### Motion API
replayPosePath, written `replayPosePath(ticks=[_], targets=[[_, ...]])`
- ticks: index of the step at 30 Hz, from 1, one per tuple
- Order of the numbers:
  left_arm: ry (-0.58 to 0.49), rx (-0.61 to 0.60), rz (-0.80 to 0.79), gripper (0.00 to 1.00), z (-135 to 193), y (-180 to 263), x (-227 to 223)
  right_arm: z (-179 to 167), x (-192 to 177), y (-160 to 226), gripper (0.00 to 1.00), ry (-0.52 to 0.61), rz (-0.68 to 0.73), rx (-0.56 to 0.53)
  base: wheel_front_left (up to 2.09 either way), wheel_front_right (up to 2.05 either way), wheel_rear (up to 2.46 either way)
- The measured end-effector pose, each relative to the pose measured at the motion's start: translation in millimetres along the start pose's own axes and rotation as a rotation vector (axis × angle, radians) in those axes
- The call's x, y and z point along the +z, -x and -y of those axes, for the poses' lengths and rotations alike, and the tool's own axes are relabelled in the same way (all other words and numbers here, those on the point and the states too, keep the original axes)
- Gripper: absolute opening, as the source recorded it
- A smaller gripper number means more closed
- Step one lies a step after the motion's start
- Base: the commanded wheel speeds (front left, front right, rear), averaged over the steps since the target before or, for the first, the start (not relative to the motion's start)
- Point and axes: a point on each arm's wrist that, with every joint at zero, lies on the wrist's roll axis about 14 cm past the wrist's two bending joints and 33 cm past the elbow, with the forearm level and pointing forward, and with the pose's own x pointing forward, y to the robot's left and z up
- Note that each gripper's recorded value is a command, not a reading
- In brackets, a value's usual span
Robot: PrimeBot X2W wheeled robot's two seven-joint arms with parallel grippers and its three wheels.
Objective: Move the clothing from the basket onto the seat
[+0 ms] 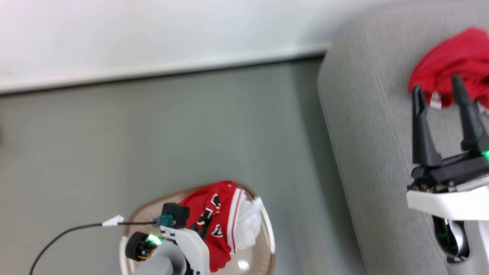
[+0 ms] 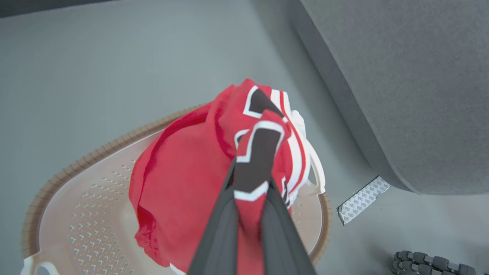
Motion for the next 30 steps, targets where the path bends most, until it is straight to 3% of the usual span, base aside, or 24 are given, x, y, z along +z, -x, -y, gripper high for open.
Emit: replayPosePath(ticks=[14, 30], targets=[[-0.093, 0.03, 0.432, 0.0, 10.2, 91.8, 121.5, -39.6, 54.8, 33.0, 1.0, -0.072, 0.093, 0.09, 0.0, 0.0, 0.0], [-0.273, 0.017, 0.876, 0.0, 55.5, 199.4, 256.9, -71.4, 49.5, 55.3, 1.0, -0.165, 0.066, 0.134, 0.0, 0.0, 0.0]])
